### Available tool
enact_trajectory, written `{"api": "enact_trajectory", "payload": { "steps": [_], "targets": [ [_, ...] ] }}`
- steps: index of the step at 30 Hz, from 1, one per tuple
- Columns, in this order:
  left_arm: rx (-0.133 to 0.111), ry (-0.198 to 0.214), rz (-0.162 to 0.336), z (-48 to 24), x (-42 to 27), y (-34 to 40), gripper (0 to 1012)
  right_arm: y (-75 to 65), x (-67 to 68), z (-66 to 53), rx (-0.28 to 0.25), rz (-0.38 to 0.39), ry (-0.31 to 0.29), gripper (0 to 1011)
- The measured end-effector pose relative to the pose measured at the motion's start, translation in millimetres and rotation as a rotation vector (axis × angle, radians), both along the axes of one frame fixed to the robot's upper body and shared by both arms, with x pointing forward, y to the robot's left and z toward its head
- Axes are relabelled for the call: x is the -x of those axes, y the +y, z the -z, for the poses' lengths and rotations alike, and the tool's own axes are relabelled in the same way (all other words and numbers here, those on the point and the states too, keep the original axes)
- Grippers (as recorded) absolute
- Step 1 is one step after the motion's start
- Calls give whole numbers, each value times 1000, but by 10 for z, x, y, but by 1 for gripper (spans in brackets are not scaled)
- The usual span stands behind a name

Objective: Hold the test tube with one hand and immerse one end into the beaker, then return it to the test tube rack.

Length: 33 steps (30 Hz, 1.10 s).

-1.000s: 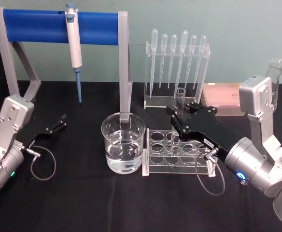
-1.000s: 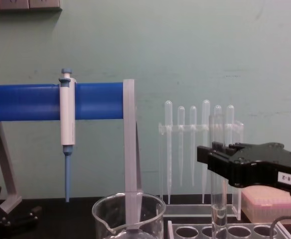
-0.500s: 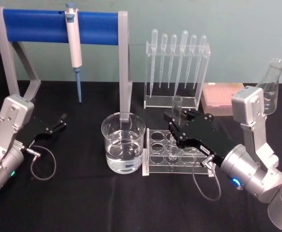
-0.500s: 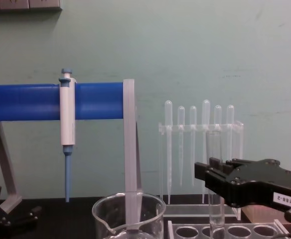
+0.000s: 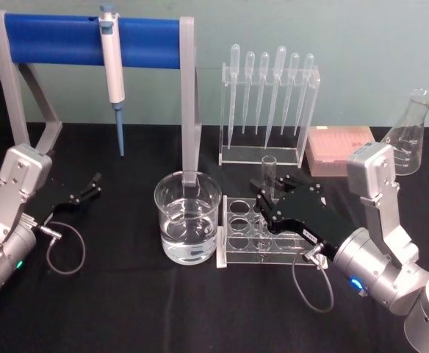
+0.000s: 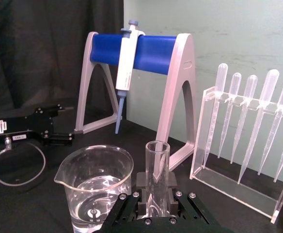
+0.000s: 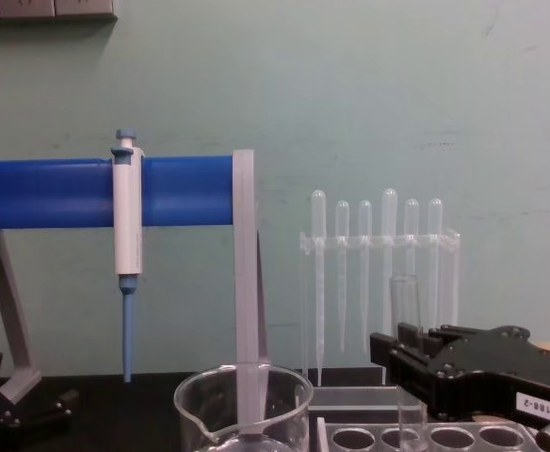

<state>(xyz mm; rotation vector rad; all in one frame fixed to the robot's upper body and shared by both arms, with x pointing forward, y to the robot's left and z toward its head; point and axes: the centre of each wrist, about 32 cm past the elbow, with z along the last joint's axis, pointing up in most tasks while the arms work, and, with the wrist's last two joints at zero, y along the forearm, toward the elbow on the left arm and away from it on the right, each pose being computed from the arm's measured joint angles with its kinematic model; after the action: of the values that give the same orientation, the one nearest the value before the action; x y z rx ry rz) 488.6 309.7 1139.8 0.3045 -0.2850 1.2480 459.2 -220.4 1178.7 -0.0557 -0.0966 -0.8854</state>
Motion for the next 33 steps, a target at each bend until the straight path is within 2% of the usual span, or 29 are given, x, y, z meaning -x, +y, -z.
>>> {"api": "enact_trajectory", "payload": {
  "steps": [7,11,16,22,23,25,26,27,29,30,33],
  "targets": [
    [0,0,0,0,0,0,1000,10,-5,10,17,-7,6,261],
    [0,0,0,0,0,0,1000,10,-9,12,25,-5,15,413],
    [0,0,0,0,0,0,1000,3,12,-16,30,3,26,557],
    [0,0,0,0,0,0,1000,-73,215,-113,54,31,57,768],
    [0,0,0,0,0,0,1000,-73,215,-113,54,31,57,768],
    [0,0,0,0,0,0,1000,-160,363,-132,63,55,78,848],
    [0,0,0,0,0,0,1000,-160,363,-132,63,55,78,848],
    [0,0,0,0,0,0,1000,-212,429,-133,65,70,84,898],
    [0,0,0,0,0,0,1000,-284,499,-124,65,95,91,933],
    [0,0,0,0,0,0,1000,-370,560,-108,56,131,94,965],
    [0,0,0,0,0,0,1000,-499,618,-91,42,192,86,1003]
  ]
}}
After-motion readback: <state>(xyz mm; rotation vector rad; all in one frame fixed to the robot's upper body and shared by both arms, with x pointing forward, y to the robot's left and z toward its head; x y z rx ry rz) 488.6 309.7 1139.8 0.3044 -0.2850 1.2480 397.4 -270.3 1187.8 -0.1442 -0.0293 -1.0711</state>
